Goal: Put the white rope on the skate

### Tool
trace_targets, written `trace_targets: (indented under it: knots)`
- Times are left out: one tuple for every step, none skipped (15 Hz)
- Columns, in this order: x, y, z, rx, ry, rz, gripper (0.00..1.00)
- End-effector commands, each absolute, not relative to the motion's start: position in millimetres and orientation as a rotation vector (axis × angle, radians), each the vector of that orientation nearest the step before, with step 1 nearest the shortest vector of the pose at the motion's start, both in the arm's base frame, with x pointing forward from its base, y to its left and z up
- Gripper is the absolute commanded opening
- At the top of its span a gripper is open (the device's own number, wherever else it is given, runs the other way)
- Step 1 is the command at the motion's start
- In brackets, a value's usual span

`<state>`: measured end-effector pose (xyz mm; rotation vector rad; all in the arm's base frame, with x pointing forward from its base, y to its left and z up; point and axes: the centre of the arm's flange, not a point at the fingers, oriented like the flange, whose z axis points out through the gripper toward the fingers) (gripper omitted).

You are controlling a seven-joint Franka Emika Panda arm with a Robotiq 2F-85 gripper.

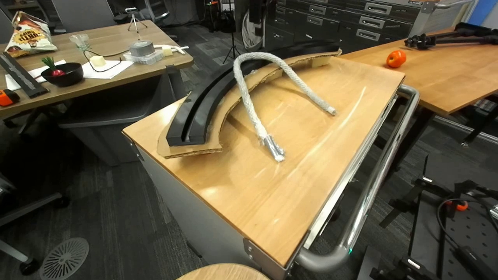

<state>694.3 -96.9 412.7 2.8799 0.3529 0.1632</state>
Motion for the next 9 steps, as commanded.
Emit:
trace_targets:
  knots:
    - [612,-115,400,2.922,0.328,0.281,1.00]
    - [604,-122,394,2.926,0.322,0.345,1.00]
    - [596,-128,388,2.937,0.326,0.402,1.00]
    - [588,-136,382,2.954,0.306,0.450,1.00]
    - [579,-143,374,2.969,0.303,0.492,1.00]
    - [569,-149,367,2.974,0.302,0.532,1.00]
    - [558,-156,359,2.976,0.300,0.558,1.00]
    - [546,-163,352,2.964,0.327,0.557,1.00]
    - [533,-173,343,2.932,0.327,0.561,1.00]
